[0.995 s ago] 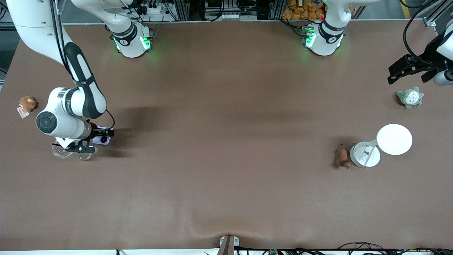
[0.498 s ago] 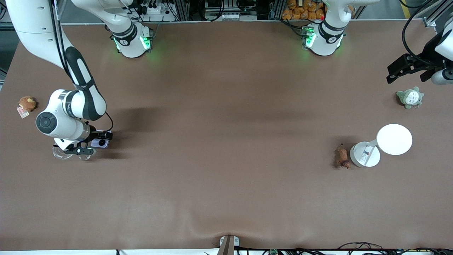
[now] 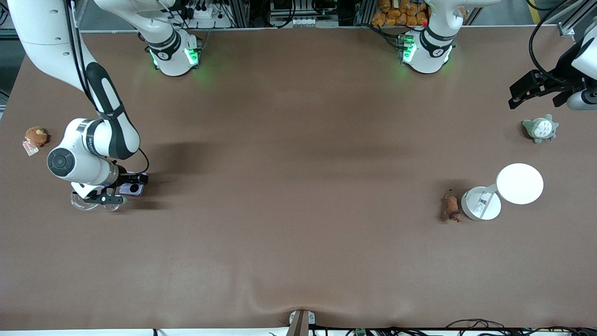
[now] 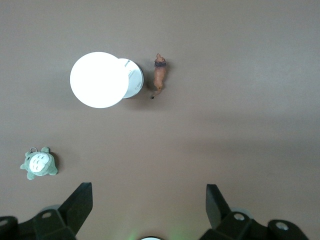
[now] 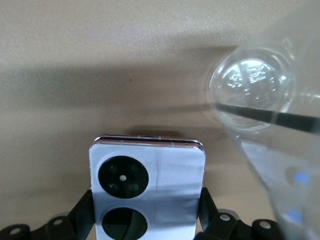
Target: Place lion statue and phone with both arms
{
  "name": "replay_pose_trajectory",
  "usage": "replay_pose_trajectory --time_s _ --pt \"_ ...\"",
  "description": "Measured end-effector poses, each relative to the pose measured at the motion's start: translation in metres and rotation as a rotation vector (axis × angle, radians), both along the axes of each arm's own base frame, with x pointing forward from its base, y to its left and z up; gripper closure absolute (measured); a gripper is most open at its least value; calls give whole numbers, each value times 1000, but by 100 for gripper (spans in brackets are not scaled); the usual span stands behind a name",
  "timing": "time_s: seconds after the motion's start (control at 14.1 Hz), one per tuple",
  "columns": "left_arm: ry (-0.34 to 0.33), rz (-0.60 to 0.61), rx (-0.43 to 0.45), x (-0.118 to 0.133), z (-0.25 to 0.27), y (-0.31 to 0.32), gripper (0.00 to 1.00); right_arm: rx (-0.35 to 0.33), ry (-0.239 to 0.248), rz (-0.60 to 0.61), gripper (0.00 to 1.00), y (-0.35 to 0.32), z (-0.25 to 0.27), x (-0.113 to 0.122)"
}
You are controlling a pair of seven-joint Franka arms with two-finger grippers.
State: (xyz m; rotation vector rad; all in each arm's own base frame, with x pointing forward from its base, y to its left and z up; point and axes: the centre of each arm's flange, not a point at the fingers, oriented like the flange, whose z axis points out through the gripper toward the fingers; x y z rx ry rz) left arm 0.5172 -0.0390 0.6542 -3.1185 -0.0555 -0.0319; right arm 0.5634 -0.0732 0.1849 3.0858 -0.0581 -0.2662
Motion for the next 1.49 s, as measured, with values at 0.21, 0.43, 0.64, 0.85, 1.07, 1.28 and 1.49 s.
replay_pose_trajectory --time_s 0.21,0.43,0.64,0.85,1.07,1.28,1.49 --pt "-1 0 0 -1 1 0 0 2 3 1 1 -1 4 3" --pt "-1 -1 0 -1 1 -1 0 6 3 -1 0 -3 21 12" --pt "-2 -1 0 -1 1 -1 0 25 47 0 0 -2 62 26" --pt "0 -2 0 -1 0 -1 0 35 6 7 0 -1 121 41" --pt "4 -6 1 -1 -2 -3 0 53 -77 42 0 3 197 40" --pt "4 -8 1 -1 -2 -4 0 80 -145 87 0 13 278 20" --pt "4 -8 -10 -1 -2 -5 0 101 -147 129 0 34 355 -2"
